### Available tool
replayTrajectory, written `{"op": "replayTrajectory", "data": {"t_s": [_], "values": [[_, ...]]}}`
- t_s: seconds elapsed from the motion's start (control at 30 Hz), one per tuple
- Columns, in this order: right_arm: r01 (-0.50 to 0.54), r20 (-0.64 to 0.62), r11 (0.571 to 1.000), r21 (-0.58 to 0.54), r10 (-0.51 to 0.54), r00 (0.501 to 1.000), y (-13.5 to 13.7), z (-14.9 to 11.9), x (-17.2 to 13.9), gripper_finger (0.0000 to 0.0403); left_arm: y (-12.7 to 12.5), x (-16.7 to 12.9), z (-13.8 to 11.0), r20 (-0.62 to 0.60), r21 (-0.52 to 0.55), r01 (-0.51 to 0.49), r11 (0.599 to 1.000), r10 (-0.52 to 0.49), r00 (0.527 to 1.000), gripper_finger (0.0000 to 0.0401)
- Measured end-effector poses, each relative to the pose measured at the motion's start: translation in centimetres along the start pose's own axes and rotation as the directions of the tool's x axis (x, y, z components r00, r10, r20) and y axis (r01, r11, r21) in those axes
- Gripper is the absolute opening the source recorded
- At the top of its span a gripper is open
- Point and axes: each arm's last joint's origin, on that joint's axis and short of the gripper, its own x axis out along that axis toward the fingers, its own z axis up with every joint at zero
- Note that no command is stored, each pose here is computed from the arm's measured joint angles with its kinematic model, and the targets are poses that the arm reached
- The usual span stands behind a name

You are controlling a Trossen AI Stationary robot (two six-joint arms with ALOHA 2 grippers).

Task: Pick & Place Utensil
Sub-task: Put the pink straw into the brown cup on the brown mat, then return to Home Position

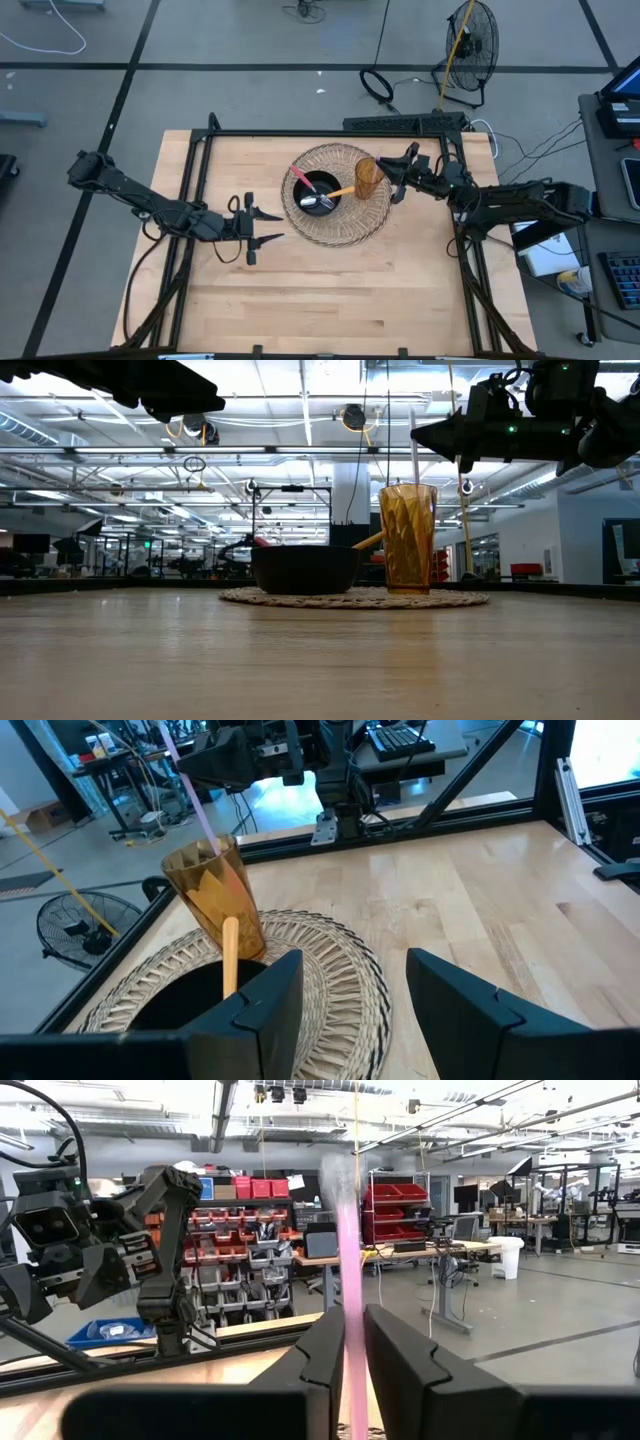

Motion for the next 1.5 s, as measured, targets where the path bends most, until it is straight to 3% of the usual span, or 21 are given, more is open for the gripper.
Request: {"op": "replayTrajectory", "data": {"t_s": [0.33, 0.6, 0.87, 1.13, 1.33, 1.5], "values": [[0.0, 0.007, 1.0, -0.002, 0.0, 1.0, 0.0, 0.1, 0.0, 0.0063, 0.0, 0.0, 0.0, -0.003, 0.002, 0.0, 1.0, 0.0, 1.0, 0.0186], [-0.005, 0.152, 0.999, -0.037, 0.01, 0.988, 0.1, 1.5, -0.1, 0.0084, 0.0, 0.0, 0.0, -0.004, 0.002, 0.001, 1.0, -0.001, 1.0, 0.0186], [0.0, 0.189, 0.998, -0.069, 0.013, 0.982, 0.1, 2.0, -0.3, 0.013, 0.0, 0.0, 0.0, -0.004, 0.002, 0.001, 1.0, -0.001, 1.0, 0.0186], [0.014, 0.294, 0.994, -0.11, 0.019, 0.956, 0.3, 4.5, -0.8, 0.0185, 0.0, 0.0, 0.0, -0.004, 0.0, 0.001, 1.0, -0.001, 1.0, 0.0186], [0.009, 0.286, 0.993, -0.117, 0.025, 0.958, 0.5, 6.7, -0.6, 0.0205, 0.0, 0.0, 0.0, -0.004, -0.001, 0.0, 1.0, 0.0, 1.0, 0.0186], [-0.094, 0.258, 0.987, -0.127, 0.124, 0.958, 1.2, 8.5, -0.4, 0.0208, 0.0, 0.0, 0.1, 0.009, 0.004, -0.001, 1.0, 0.001, 1.0, 0.0186]]}}
